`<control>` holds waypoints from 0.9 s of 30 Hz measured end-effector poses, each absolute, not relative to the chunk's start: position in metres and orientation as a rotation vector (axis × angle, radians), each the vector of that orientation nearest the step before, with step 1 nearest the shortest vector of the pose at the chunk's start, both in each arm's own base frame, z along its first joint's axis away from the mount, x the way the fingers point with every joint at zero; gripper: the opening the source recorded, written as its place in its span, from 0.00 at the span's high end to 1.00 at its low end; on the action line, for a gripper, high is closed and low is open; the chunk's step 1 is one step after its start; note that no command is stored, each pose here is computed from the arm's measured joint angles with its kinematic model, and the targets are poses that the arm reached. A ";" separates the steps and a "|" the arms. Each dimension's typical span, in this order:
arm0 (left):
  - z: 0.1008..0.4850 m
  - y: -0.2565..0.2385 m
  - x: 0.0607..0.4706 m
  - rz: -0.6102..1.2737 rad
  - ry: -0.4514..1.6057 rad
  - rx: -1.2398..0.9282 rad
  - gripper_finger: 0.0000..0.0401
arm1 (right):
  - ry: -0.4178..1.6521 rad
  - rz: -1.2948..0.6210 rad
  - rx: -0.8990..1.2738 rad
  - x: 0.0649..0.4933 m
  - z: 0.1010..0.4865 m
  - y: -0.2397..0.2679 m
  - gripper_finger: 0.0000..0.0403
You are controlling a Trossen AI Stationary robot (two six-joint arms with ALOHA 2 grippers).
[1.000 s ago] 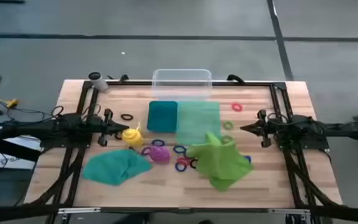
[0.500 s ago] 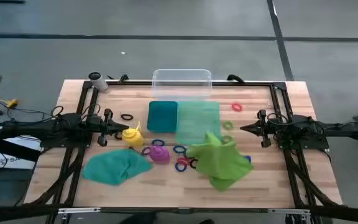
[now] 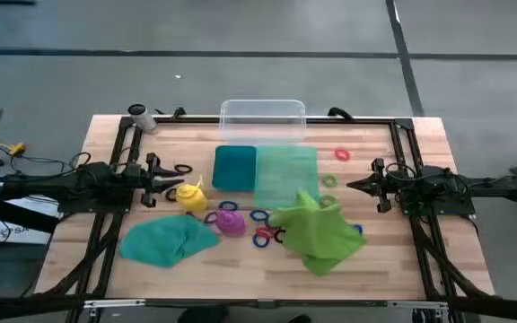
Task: Pick & Place Sports Items
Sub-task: Put the yellow tumbler into the transparent bin
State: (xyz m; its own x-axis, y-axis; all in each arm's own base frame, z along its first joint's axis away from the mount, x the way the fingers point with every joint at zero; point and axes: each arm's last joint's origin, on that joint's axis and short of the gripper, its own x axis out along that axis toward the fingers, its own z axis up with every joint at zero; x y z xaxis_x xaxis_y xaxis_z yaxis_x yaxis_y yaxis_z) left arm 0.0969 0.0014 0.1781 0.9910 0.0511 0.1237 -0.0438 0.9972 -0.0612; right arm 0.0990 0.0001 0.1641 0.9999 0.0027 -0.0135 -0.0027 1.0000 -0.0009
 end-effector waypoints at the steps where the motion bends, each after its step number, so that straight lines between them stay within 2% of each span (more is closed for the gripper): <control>1: 0.178 0.001 0.097 0.029 -0.127 -0.063 0.64 | 0.014 0.003 -0.001 0.099 0.164 0.000 1.00; 8: 0.188 -0.005 0.095 -0.105 -0.155 -0.077 0.39 | 0.014 0.003 -0.001 0.099 0.164 0.000 1.00; 14: 0.197 -0.011 0.092 -0.193 -0.173 -0.100 0.25 | 0.014 0.003 -0.001 0.099 0.164 0.000 1.00; 19: 0.194 -0.013 0.092 -0.184 -0.139 -0.080 0.21 | 0.014 0.003 -0.001 0.099 0.164 0.000 1.00; 27: 0.189 -0.012 0.095 -0.032 -0.080 -0.019 0.20 | 0.014 0.003 -0.001 0.099 0.164 0.000 1.00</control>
